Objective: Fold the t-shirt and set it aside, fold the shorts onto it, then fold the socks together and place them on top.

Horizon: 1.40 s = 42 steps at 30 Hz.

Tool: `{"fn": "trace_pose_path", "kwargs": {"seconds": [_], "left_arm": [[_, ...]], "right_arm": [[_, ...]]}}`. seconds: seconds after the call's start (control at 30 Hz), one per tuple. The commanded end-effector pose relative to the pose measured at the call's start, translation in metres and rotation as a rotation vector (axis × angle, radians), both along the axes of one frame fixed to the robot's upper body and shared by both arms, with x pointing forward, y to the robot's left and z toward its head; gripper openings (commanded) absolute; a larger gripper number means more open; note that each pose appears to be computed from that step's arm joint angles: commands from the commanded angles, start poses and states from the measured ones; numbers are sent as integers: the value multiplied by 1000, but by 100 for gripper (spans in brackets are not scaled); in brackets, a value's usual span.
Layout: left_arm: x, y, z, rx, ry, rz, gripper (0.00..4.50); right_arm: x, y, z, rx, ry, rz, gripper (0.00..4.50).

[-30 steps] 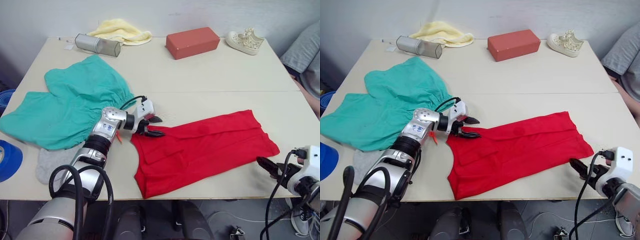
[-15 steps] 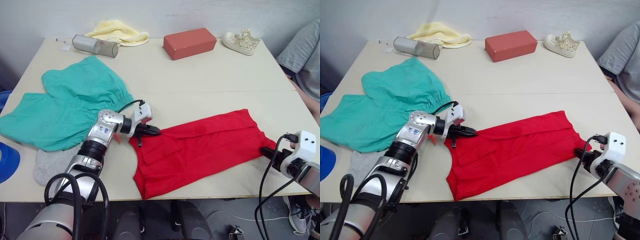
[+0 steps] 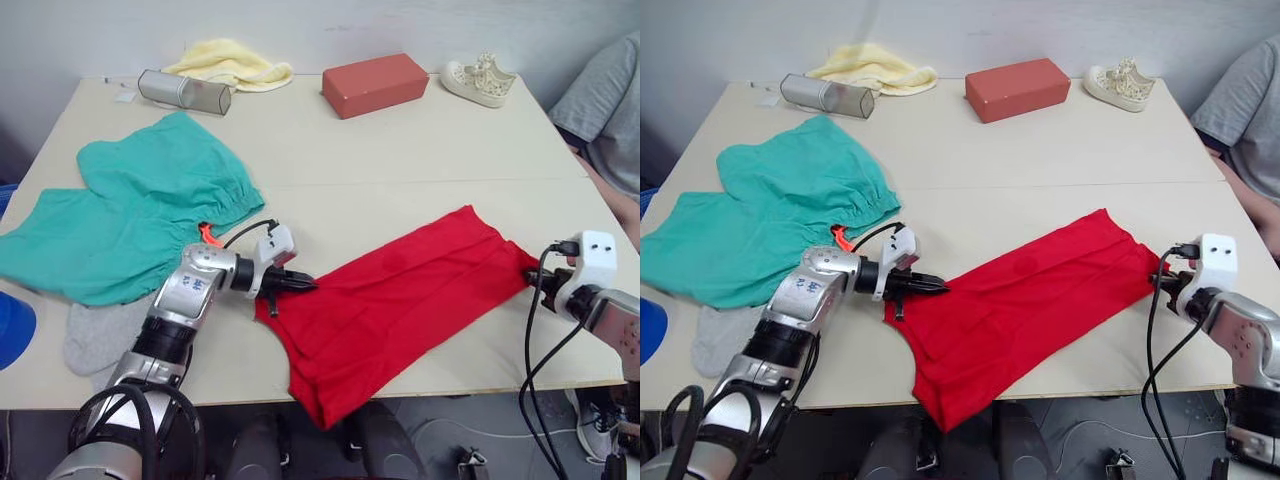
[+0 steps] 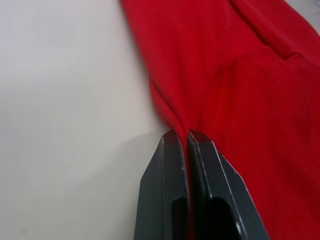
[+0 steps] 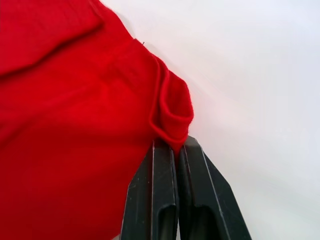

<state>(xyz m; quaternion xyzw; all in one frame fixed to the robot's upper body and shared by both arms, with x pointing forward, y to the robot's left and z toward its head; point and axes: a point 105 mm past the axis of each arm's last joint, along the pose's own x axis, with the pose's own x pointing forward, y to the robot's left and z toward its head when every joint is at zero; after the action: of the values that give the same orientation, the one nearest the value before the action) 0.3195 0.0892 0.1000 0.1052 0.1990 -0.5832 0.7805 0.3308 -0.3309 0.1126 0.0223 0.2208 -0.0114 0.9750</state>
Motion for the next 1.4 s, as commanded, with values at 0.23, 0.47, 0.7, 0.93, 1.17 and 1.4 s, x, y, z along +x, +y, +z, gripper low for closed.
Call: {"fn": "trace_pose_path", "kwargs": {"seconds": [0.23,0.47,0.7,0.93,1.17,1.4], "left_arm": [[-27,-2,14,-99,-18,236,0],[-45,-4,9,-123,1,323,0],[-46,8,13,-106,26,247,188],[-38,34,40,-129,77,134,405],[-10,12,72,-155,63,14,444],[37,-56,67,-114,-8,-69,444]], "right_arm": [[48,-7,36,-176,-170,74,2],[57,-1,39,-134,-205,103,2],[40,-7,53,-114,-205,147,163],[-6,7,63,-23,-106,264,405],[-64,62,56,126,73,464,444],[-115,102,28,218,201,534,444]]}}
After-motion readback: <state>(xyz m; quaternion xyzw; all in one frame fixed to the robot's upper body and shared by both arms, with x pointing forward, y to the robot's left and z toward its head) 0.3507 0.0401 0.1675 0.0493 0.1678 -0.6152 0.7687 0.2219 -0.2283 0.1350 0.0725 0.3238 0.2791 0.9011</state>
